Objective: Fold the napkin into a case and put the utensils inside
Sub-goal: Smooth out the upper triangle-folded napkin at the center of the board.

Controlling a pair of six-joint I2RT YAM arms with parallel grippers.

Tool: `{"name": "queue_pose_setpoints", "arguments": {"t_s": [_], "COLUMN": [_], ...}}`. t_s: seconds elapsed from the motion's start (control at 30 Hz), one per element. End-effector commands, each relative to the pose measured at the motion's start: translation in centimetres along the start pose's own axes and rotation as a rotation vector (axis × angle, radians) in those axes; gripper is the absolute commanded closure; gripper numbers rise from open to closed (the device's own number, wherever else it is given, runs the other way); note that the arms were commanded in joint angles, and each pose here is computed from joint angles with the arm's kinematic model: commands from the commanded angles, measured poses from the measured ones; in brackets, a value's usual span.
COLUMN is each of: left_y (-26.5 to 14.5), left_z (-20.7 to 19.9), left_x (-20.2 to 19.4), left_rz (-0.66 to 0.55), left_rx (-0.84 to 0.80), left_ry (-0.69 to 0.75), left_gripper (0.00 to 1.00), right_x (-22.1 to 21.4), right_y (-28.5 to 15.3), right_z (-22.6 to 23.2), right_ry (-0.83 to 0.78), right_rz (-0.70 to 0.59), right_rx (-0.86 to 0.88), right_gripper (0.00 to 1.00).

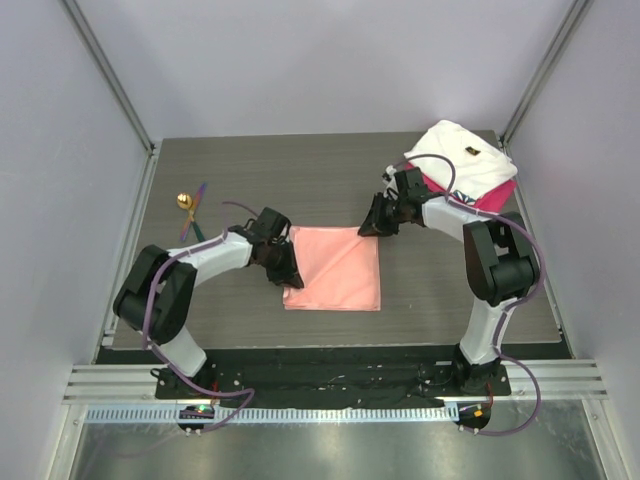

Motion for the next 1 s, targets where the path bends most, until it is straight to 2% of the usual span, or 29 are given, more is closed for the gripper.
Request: {"name": "queue_pose_setpoints", "arguments": {"t_s": [0.0,0.27,0.43,0.57,0.7,0.83,0.97], "left_y": [0.5,0.4,-1.7,-3.3,-3.8,-2.9,-2.0], "left_z": [0.5,1.5,0.8,-0.5,-0.9,-0.6,-1.0], "left_x": [-0.1,-1.3,-1.3,-0.9,-0.9,-1.1,-0.8], "left_rz": [-0.02,-0.008,-0.04,-0.064,-0.074,-0.05,-0.043], "left_rx": [0.002,0.011,-0.006,-0.056,-0.078,-0.077,-0.107], "left_ry": [0.035,0.035,0.058,0.063,0.062,0.05,0.038], "left_gripper": [0.82,0.82,0.69,0.66,0.67,0.71,0.73], "right_x": [1.1,2.0,2.2,1.9,0.8,-2.5,-4.7], "right_y": [0.7,1.1,0.3,-1.2,-2.5,-1.1,1.2], "right_z": [-1.2,-3.4,-2.8,-1.1,1.4,4.7,6.7], "right_ry": [-0.002,-0.028,-0.036,-0.065,-0.119,-0.172,-0.151], "right_rz": [-0.017,-0.048,-0.041,-0.06,-0.072,-0.017,0.038], "right_rx": [0.006,-0.085,-0.091,-0.106,-0.128,-0.072,0.023], "right_gripper": [0.78,0.78,0.78,0.76,0.7,0.61,0.59]}}
Point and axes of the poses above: each gripper's point midway between its finger pads, its own y axis out along the fingers, its own z axis along the line the jaws close on, x = y × z, the point moved 6 cm from there along -y, back along the fingers
